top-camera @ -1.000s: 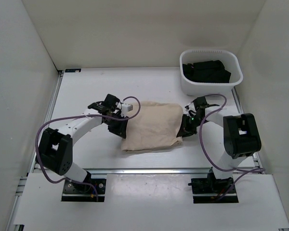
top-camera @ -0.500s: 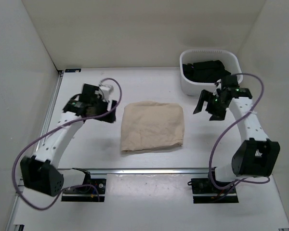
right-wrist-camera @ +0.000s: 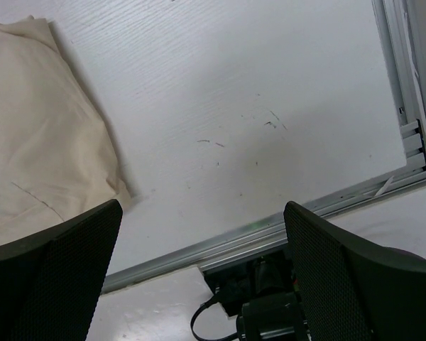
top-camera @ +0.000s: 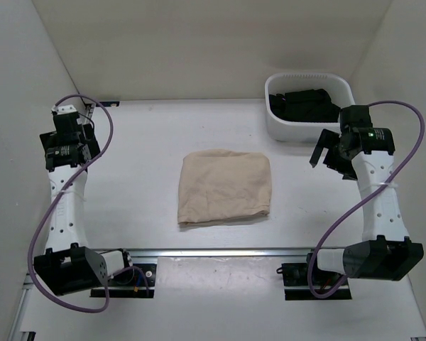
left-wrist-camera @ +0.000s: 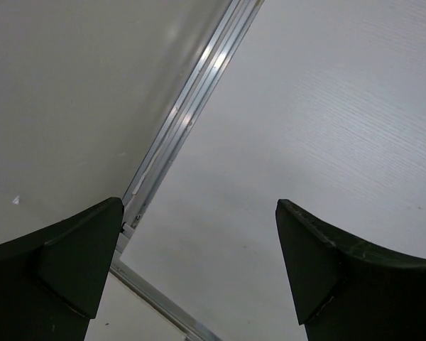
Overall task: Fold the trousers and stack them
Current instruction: Fold the trousers
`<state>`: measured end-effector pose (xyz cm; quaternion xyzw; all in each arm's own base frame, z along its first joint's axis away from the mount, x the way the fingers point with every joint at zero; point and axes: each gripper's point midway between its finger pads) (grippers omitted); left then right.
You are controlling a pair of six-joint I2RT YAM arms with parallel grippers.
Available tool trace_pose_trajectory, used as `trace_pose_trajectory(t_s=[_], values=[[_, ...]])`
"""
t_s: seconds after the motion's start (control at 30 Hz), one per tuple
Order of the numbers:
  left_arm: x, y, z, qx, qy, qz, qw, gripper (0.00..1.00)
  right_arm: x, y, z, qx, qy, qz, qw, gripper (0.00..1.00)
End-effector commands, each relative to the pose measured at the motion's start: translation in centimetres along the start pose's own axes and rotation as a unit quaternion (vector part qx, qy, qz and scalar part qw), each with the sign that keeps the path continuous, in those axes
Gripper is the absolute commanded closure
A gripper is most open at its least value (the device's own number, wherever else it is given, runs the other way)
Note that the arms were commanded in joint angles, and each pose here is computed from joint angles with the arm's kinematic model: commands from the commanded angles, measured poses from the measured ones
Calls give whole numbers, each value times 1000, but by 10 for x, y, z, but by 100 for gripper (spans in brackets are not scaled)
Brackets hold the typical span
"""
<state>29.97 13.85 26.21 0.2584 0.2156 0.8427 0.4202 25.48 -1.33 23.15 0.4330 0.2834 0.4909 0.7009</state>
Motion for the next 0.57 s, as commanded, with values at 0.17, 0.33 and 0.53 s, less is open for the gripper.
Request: trace_pose_trajectory(t_s=[0.17,0.33,0.53], values=[[19,16,-13,-6,12,20,1000,0,-15,7,0,-20,1,-31,999,1],[22,18,-15,-4,14,18,1000,0,-15,4,0,-20,1,-31,999,1],[22,22,-13,-7,19,11,1000,0,-10,3,4,-37,2,-15,999,1]])
Point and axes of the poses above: each gripper's point midway between its finger pads, its own y axis back along the fingers, its own x axis along the line the jaws close on, z = x × y, and after that the axes turned 1 degree about y, right-handed
